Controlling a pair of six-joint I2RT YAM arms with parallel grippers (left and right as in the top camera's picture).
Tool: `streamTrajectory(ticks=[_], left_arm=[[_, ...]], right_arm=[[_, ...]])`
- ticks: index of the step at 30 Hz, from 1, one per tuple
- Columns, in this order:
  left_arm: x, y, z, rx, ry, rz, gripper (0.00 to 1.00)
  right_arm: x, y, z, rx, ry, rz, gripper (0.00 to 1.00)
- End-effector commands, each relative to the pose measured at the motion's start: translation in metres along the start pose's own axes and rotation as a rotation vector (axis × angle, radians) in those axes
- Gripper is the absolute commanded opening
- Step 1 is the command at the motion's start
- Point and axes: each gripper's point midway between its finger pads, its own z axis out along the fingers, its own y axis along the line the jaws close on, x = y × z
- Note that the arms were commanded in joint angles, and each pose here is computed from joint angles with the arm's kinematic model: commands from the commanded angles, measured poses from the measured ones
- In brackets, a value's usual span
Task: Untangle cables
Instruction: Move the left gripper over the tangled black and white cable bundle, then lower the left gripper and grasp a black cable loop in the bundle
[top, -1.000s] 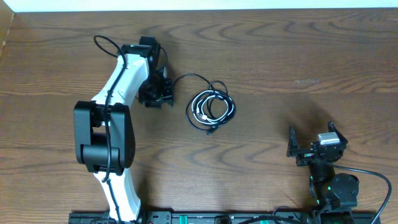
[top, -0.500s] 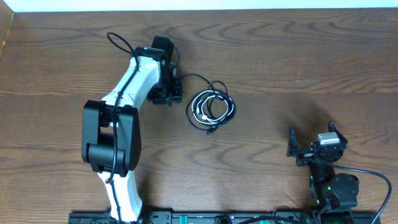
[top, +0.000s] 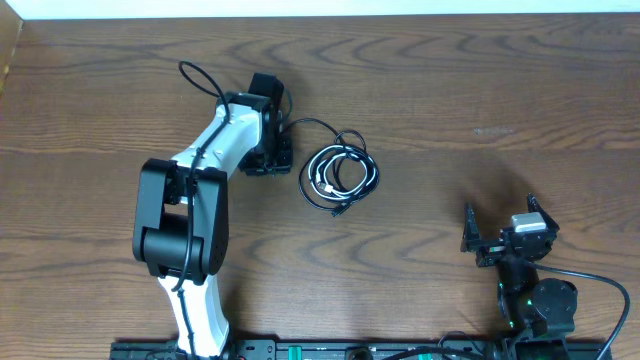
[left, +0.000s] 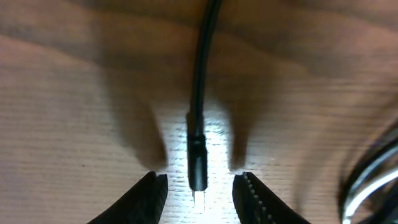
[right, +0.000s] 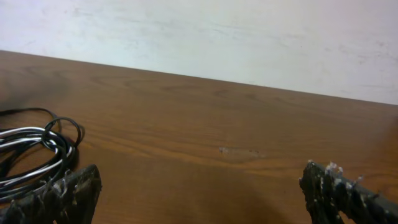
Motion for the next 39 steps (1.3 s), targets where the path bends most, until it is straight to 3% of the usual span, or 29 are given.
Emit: streamTrajectory(ticks=[1,10,15,16,18,20,21,26,30,34,39], left_arm=[[0.009,0.006,0.01,-0.028,0.025,-0.014,0.35],[0.01,0.007,0.018,-0.025,0.013,-0.014,0.08],[0.009,0.007,0.018,-0.023,0.007,-0.013,0.08],[0.009,0.007,0.018,-0.023,0.007,-0.013,0.17],[0.009,0.007,0.018,-0.023,0.007,-0.013,0.5],[0.009,0.007,0.018,-0.023,0.007,-0.013,0.69],[0.009,0.007,0.018,-0.023,0.007,-0.013,0.73],[-0.006,0.008,-0.003,-0.012,-0.033,-0.015,0.79],[-0.036,-0.004,-0.072,0.037,-0.167,-0.017,0.8],[-0.037,-0.026,-0.113,0.139,-0.251,0.004,0.79],[-0.024,-0.053,-0.122,0.19,-0.247,0.055,0.2]], right_arm=[[0.001,0.001,0.0,-0.004,0.002,-0.01,0.99],[0.001,0.001,0.0,-0.004,0.002,-0.01,0.99],[0.001,0.001,0.0,-0.004,0.002,-0.01,0.99],[0.001,0.001,0.0,-0.004,0.002,-0.01,0.99],[0.001,0.001,0.0,-0.004,0.002,-0.01,0.99],[0.001,0.001,0.0,-0.004,0.002,-0.01,0.99],[0.001,0.001,0.0,-0.004,0.002,-0.01,0.99],[0.001,0.001,0.0,-0.004,0.002,-0.01,0.99],[0.001,0.001,0.0,-0.004,0.002,-0.01,0.99],[0.001,0.001,0.0,-0.004,0.002,-0.01,0.99],[0.001,0.001,0.0,-0.004,0.002,-0.01,0.99]])
